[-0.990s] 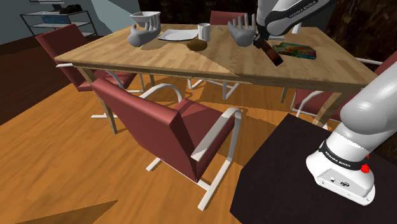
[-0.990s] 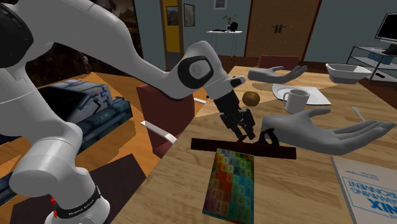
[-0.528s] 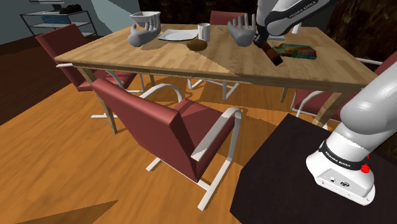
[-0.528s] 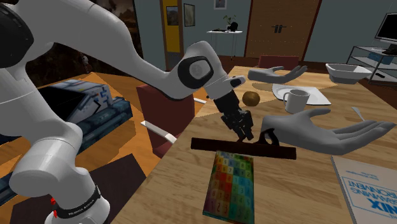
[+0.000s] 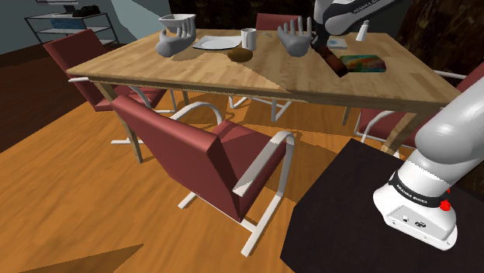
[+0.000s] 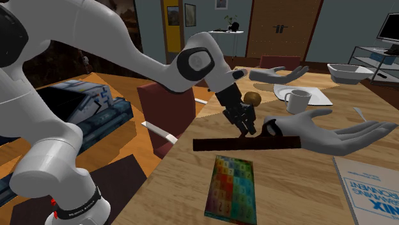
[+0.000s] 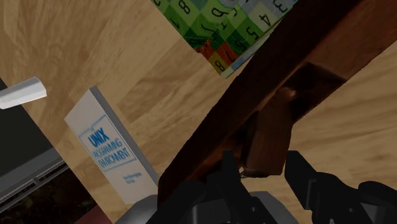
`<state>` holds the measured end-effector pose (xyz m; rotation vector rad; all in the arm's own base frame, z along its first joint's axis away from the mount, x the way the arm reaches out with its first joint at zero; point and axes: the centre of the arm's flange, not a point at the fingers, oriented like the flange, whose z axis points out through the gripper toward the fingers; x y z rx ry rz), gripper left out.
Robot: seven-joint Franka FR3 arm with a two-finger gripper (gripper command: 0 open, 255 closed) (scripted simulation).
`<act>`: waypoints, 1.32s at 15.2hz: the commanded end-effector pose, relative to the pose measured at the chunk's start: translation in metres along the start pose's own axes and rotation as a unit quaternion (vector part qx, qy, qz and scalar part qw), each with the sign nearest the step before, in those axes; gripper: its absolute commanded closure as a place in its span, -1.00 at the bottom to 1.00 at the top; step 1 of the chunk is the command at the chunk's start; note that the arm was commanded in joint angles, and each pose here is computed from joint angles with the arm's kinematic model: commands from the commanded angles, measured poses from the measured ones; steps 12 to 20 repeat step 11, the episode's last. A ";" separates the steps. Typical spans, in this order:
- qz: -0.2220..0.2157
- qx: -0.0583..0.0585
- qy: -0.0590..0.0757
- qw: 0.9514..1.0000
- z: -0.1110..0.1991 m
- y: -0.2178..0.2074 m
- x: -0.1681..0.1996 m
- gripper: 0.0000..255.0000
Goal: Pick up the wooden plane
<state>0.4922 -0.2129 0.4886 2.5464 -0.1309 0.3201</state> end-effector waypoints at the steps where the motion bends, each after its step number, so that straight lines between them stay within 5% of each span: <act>1: 0.000 0.000 0.000 1.000 -0.009 0.006 0.002 1.00; 9: 0.000 0.000 0.000 1.000 -0.043 0.028 0.013 1.00; 20: 0.000 0.000 0.000 1.000 -0.044 0.028 0.013 1.00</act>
